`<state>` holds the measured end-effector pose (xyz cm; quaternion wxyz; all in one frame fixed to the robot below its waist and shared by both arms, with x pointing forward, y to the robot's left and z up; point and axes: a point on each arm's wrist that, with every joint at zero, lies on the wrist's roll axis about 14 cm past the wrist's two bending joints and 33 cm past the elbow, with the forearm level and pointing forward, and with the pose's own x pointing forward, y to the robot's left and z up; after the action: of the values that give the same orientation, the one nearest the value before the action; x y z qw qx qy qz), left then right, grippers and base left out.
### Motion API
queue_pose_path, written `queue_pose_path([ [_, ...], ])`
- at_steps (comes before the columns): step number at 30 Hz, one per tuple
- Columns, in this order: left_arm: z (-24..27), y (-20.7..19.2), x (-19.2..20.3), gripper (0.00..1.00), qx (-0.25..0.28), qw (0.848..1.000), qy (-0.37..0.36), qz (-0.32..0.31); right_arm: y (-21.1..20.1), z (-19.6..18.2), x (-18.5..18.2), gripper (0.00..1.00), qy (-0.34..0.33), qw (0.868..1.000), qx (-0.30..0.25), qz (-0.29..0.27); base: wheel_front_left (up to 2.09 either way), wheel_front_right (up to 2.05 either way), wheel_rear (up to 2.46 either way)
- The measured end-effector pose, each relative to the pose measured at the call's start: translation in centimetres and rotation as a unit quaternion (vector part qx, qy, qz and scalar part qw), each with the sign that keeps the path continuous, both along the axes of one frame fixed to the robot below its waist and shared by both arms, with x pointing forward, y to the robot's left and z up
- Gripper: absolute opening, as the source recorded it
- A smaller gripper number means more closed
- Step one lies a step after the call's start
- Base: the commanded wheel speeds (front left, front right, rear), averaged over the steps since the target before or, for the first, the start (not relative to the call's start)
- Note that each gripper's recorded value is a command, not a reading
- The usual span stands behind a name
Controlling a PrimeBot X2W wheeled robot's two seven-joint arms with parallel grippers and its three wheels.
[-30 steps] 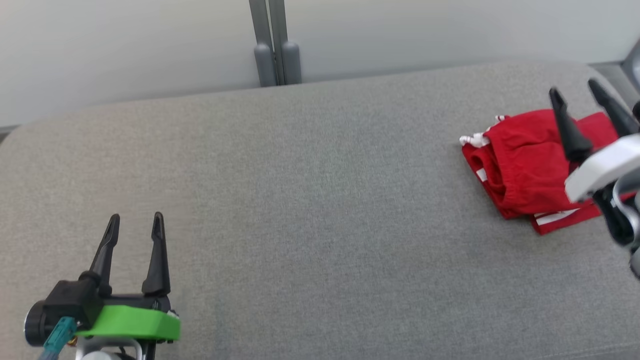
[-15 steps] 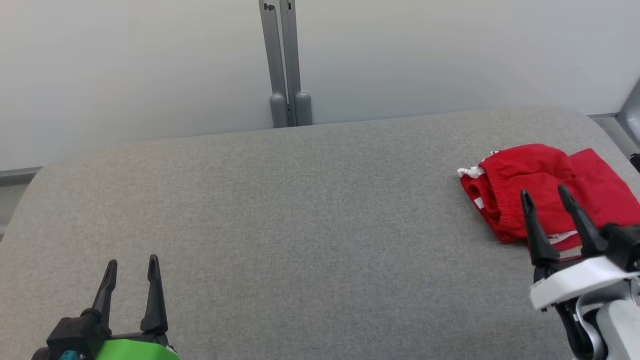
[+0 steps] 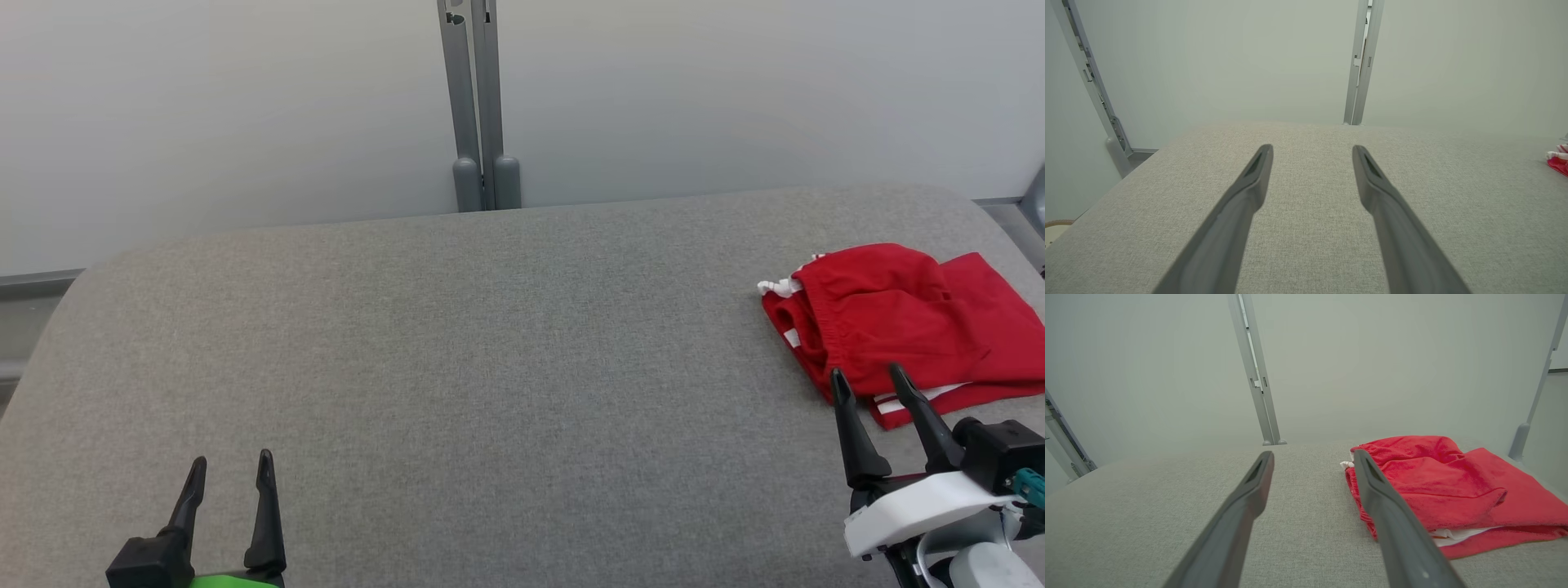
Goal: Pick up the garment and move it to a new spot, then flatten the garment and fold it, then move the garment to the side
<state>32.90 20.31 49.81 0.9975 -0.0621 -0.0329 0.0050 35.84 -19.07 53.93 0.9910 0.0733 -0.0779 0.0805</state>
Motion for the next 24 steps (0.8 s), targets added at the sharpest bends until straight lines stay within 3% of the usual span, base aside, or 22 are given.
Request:
queue_pose_path([
  [21,-1.1,-0.4,0.3,1.0,-0.006,1.0,0.017,-0.007,1.2,-1.2,0.8,1.0,0.02,1.0,0.006,0.014,0.0,0.0,0.0],
  [22,-1.2,-0.5,0.3,0.0,-0.006,1.0,0.019,-0.007,1.2,-1.3,0.7,0.0,0.022,1.0,0.007,0.014,0.0,0.0,0.0],
  [24,-2.2,-0.6,-0.1,0.0,-0.009,0.999,0.035,-0.008,1.3,-2.4,0.4,0.0,0.038,0.999,0.011,0.013,0.0,0.0,0.0],
])
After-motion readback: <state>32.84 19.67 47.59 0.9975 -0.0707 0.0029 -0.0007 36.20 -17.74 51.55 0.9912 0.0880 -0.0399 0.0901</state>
